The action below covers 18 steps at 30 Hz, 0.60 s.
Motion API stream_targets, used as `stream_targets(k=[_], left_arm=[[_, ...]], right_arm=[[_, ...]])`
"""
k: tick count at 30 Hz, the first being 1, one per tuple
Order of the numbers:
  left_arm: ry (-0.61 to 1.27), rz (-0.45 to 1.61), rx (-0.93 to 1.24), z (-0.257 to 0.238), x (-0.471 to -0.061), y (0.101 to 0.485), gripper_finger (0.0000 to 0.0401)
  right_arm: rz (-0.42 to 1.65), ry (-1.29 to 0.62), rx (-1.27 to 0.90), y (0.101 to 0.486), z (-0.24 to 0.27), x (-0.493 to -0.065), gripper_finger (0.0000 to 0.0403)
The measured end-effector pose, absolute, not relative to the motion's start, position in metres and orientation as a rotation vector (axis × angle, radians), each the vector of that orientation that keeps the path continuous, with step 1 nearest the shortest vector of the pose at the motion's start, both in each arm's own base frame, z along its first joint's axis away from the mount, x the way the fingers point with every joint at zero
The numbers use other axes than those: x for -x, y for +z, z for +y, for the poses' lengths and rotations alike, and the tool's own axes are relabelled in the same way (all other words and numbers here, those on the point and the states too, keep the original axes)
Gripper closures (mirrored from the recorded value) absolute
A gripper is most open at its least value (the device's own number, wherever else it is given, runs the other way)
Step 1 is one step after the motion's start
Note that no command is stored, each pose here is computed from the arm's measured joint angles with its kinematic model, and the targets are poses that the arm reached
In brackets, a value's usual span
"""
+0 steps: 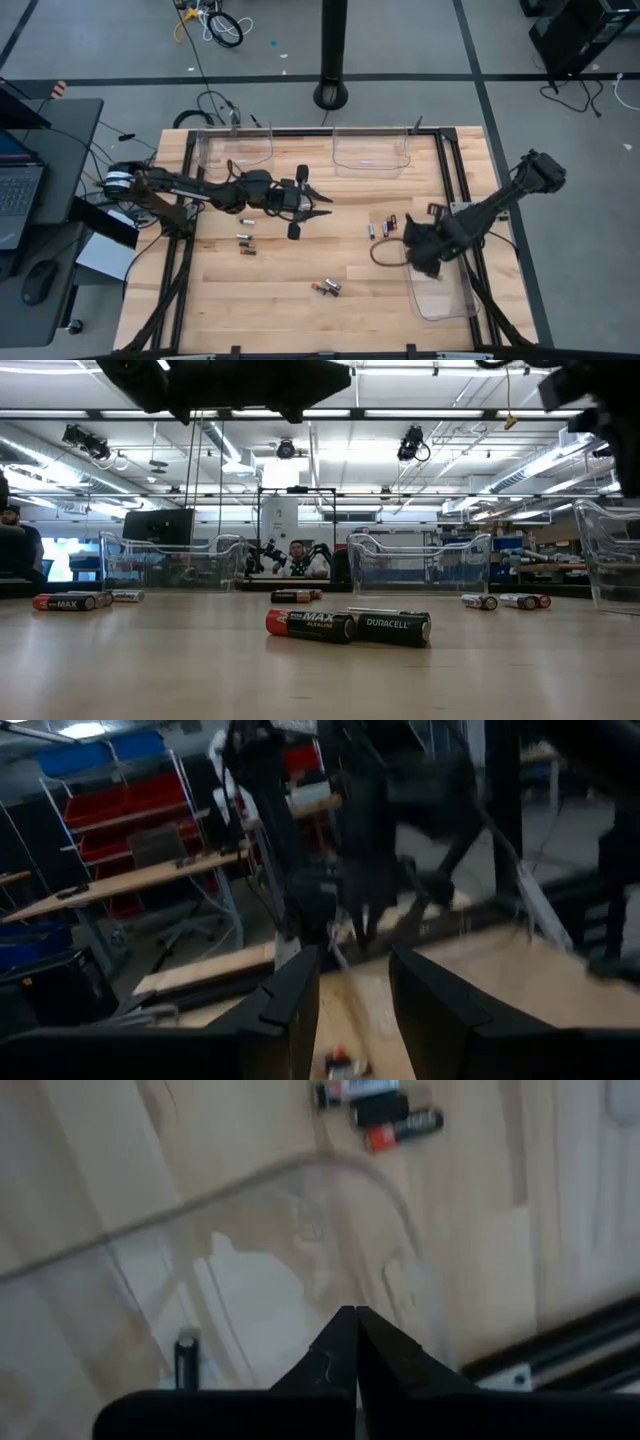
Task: Sort batteries
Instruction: Put the silver battery into the top right transparent bin
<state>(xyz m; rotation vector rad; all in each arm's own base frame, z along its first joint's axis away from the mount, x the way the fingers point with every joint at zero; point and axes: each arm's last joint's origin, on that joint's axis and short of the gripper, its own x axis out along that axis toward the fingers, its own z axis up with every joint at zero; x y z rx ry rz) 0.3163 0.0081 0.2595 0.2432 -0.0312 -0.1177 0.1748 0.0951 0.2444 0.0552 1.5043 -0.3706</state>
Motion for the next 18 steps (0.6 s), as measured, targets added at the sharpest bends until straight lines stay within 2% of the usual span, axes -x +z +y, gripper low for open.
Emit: stream_targets(k=[3, 7, 11, 18], left_arm=[[-0.087, 0.054, -0.256, 0.009, -0.315, 0.254, 0.0285], [-0.043, 0.125, -0.278, 0.013, -0.313, 0.244, 0.0332], [-0.021, 0.079, -0.254, 0.016, -0.302, 0.228, 0.0389], [0.034, -0.004, -0.200, 0.017, -0.273, 0.197, 0.0390]], right_arm=[[1.457, -0.342, -0.069, 0.263, 0.085, -0.183, 0.0392], [1.342, -0.319, -0.058, 0.290, 0.069, -0.193, 0.0389], [1.346, -0.301, -0.003, 0.284, 0.051, -0.206, 0.0396], [1.466, -0.287, -0.009, 0.260, 0.036, -0.206, 0.0394]])
